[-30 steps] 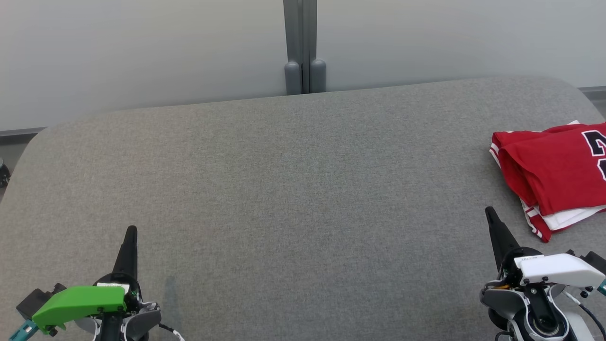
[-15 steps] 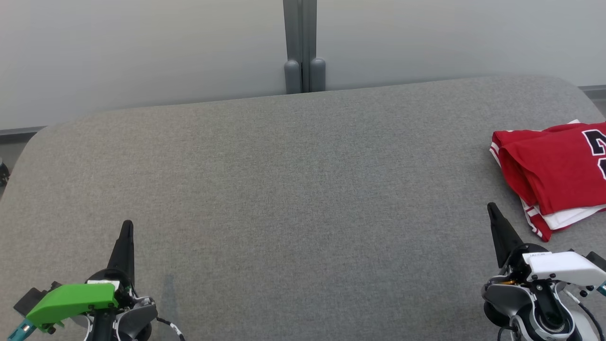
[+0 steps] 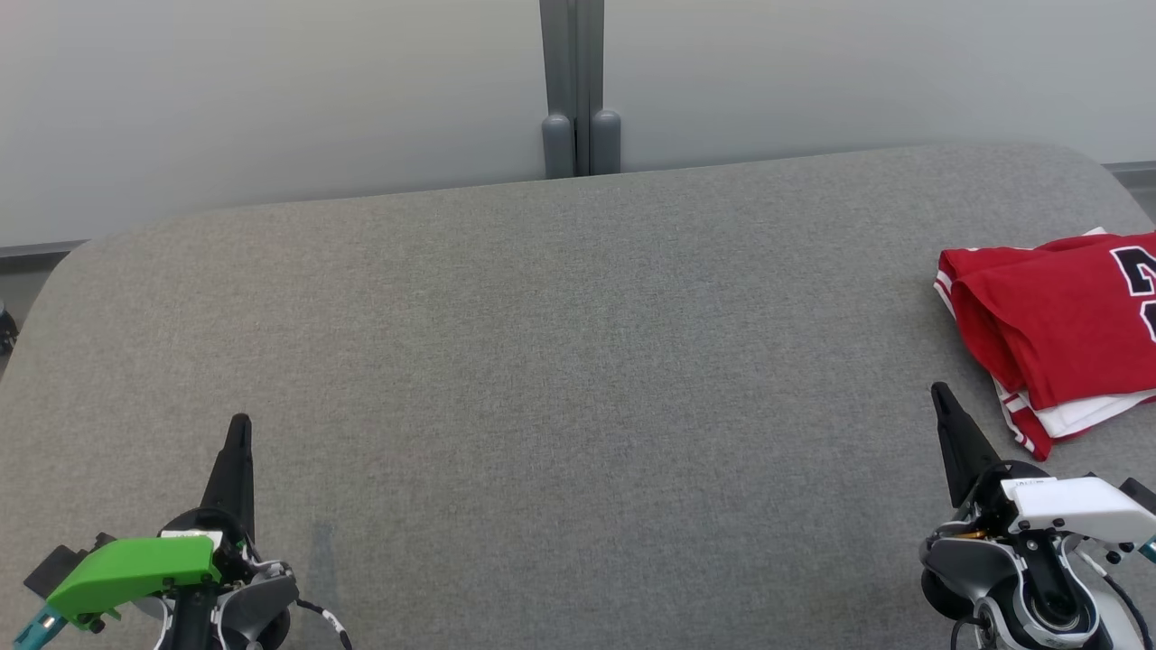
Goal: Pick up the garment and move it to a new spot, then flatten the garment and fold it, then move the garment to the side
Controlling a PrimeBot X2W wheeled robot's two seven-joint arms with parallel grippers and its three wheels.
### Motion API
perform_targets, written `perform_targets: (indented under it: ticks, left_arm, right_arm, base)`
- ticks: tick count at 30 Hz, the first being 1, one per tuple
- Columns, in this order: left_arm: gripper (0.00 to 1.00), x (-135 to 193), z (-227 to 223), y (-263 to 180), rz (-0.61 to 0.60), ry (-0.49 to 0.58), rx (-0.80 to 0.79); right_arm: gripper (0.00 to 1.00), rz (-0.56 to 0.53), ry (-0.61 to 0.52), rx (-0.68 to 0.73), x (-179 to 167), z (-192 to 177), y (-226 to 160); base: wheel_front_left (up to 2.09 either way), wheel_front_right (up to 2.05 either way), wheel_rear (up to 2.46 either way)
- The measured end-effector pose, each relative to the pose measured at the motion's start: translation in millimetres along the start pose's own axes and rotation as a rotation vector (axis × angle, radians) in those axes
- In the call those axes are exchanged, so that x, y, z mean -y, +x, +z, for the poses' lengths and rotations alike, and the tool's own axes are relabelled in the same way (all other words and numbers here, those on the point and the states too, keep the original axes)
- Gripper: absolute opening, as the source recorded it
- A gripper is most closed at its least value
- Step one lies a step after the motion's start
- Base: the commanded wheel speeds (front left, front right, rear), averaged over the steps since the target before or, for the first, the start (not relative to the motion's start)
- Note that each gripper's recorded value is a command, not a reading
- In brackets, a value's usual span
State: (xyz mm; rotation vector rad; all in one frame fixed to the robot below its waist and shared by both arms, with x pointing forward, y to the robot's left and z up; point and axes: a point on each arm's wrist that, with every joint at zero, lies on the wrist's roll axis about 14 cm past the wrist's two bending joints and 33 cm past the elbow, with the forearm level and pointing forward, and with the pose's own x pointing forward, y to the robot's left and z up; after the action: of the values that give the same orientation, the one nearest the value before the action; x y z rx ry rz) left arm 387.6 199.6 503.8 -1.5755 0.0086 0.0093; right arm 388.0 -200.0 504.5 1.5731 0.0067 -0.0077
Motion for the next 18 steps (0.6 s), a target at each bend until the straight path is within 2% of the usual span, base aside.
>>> perform_targets:
  ticks: [18]
  left_arm:
    - [0.0,0.0,0.0,0.0,0.0,0.0,0.0]
  right_arm:
    - [0.0,0.0,0.001,0.001,-0.1,0.3,0.0]
  base:
    - [0.0,0.0,0.0]
